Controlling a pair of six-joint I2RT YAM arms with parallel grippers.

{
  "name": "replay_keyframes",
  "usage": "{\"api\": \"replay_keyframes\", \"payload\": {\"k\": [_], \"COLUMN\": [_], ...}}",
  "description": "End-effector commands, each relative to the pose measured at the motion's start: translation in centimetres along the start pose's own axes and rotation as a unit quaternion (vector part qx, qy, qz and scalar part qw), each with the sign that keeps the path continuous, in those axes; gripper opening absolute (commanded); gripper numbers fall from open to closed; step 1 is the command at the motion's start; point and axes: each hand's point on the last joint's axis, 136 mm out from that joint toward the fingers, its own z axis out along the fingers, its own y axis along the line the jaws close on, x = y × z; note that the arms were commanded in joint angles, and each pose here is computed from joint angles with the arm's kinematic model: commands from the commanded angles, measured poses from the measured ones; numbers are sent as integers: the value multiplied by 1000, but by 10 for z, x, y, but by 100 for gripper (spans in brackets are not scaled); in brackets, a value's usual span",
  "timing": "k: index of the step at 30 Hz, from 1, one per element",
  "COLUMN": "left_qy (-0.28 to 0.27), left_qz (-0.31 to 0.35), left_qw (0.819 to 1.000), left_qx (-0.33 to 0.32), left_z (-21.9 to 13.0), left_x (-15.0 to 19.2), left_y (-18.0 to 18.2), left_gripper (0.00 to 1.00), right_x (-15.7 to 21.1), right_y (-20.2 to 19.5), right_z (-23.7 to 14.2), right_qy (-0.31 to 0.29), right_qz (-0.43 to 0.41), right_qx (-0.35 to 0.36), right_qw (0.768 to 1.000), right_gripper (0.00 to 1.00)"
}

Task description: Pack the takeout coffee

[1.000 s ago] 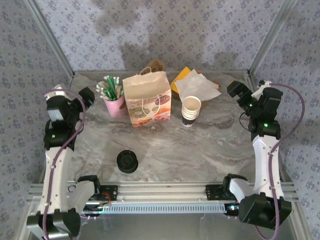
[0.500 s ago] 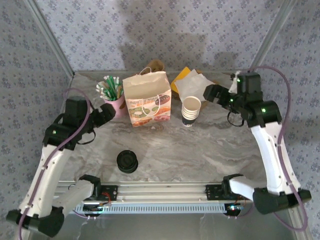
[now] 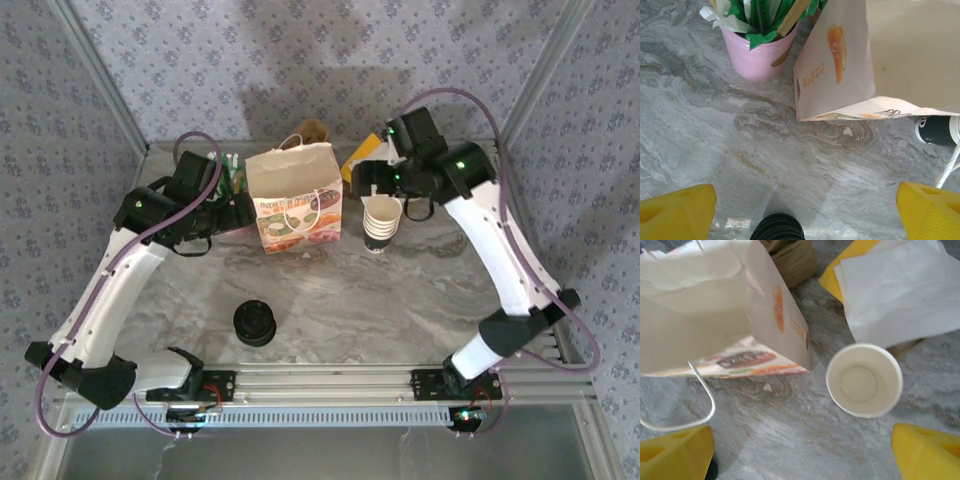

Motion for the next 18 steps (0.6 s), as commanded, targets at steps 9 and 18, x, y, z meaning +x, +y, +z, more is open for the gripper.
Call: {"api": "replay_keyframes", "payload": {"k": [9,18], "left_qy": [23,8], "left_qz": [-40,-61], "left_qw": [995,995], "left_qx": [87,79], "left_z": [6,12], "left_x": [-13,-24], "left_y": [-39,-28], "left_gripper": [92,92], "right_x": [-26,-34], "right_y": [29,42], "right_z": [54,99], "right_qy": [35,44], "right_qz": [-6,5], "right_qx": [17,17], "right_qw": [999,999], "right_gripper": [85,73]}}
